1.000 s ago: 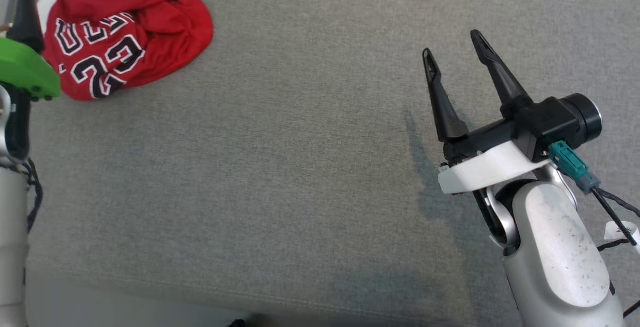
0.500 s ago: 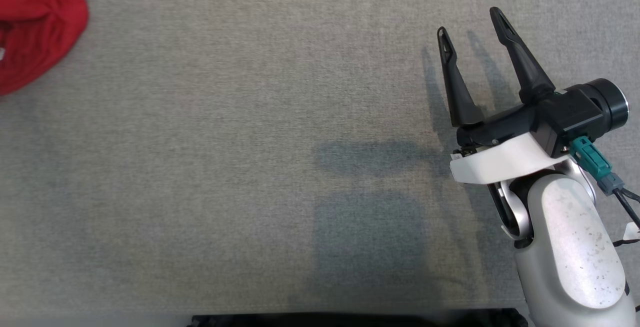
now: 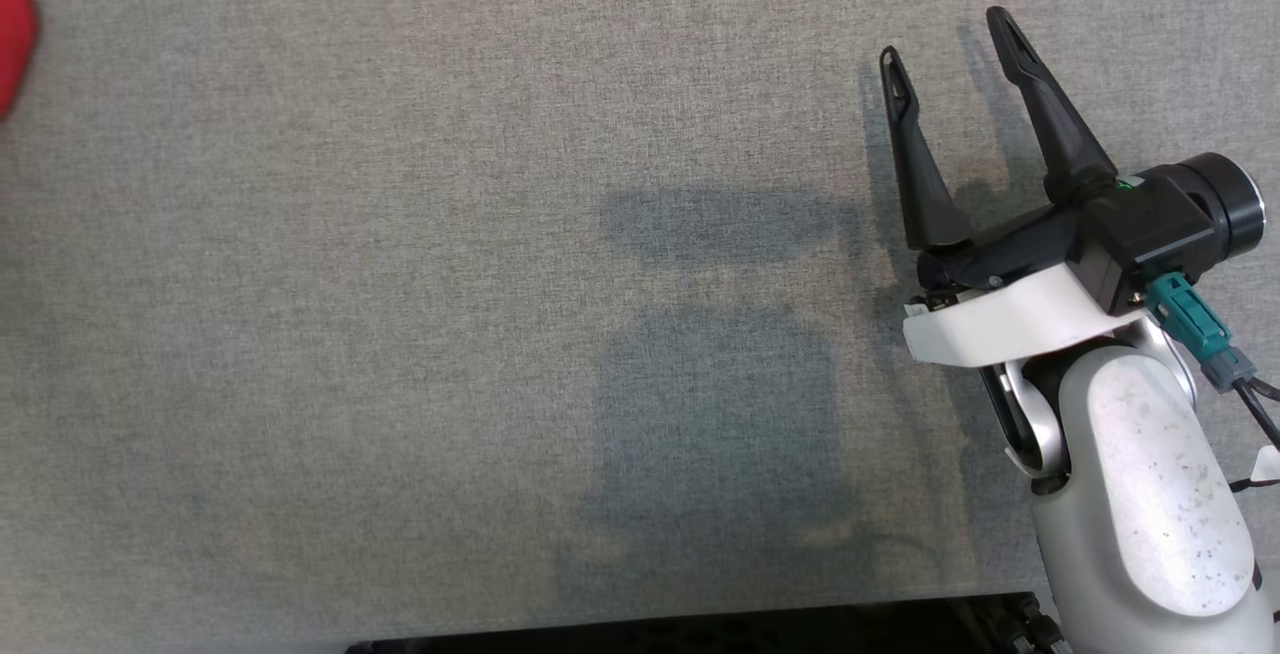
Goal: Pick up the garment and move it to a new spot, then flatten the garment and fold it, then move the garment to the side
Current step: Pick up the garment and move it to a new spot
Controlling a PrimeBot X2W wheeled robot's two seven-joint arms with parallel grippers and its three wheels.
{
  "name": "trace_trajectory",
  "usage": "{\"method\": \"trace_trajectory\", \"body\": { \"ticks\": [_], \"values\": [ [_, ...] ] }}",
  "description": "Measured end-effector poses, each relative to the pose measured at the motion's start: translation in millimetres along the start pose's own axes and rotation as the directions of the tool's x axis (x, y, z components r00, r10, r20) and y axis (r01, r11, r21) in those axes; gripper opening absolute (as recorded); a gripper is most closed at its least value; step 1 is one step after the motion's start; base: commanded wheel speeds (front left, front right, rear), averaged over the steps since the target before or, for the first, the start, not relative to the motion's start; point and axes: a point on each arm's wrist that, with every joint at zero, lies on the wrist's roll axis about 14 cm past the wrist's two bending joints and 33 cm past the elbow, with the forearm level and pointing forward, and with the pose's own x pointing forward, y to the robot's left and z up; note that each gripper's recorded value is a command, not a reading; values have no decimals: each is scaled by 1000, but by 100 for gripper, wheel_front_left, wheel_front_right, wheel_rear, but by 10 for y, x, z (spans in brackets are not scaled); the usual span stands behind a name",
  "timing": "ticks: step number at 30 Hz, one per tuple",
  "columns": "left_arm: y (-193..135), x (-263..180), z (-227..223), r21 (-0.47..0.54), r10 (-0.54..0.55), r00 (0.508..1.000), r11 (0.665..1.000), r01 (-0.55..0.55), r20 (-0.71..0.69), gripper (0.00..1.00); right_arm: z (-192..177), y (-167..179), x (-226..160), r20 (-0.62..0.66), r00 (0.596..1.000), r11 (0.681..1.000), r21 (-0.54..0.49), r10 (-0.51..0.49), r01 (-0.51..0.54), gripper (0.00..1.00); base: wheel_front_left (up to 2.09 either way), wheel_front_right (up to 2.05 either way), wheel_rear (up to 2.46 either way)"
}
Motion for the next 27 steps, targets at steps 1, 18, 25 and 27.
{"method": "trace_trajectory", "body": {
  "ticks": [1,18,25,27],
  "values": [
    [12,-11,15,-3,3,1000,1000,-3,9,0,8,5,-1,1,1000,1000,0,1,-1,100,0,0,0],
    [70,-683,1414,54,-78,900,997,61,428,0,494,-8,-245,87,996,1000,6,-26,26,100,0,0,0],
    [-115,-1373,2181,131,-180,753,984,124,633,0,711,-50,-553,108,992,998,8,-65,64,100,0,0,0],
    [-186,-1586,2322,151,-210,712,978,146,670,0,790,-69,-657,118,990,997,5,-79,79,100,0,0,0]
  ]
}}
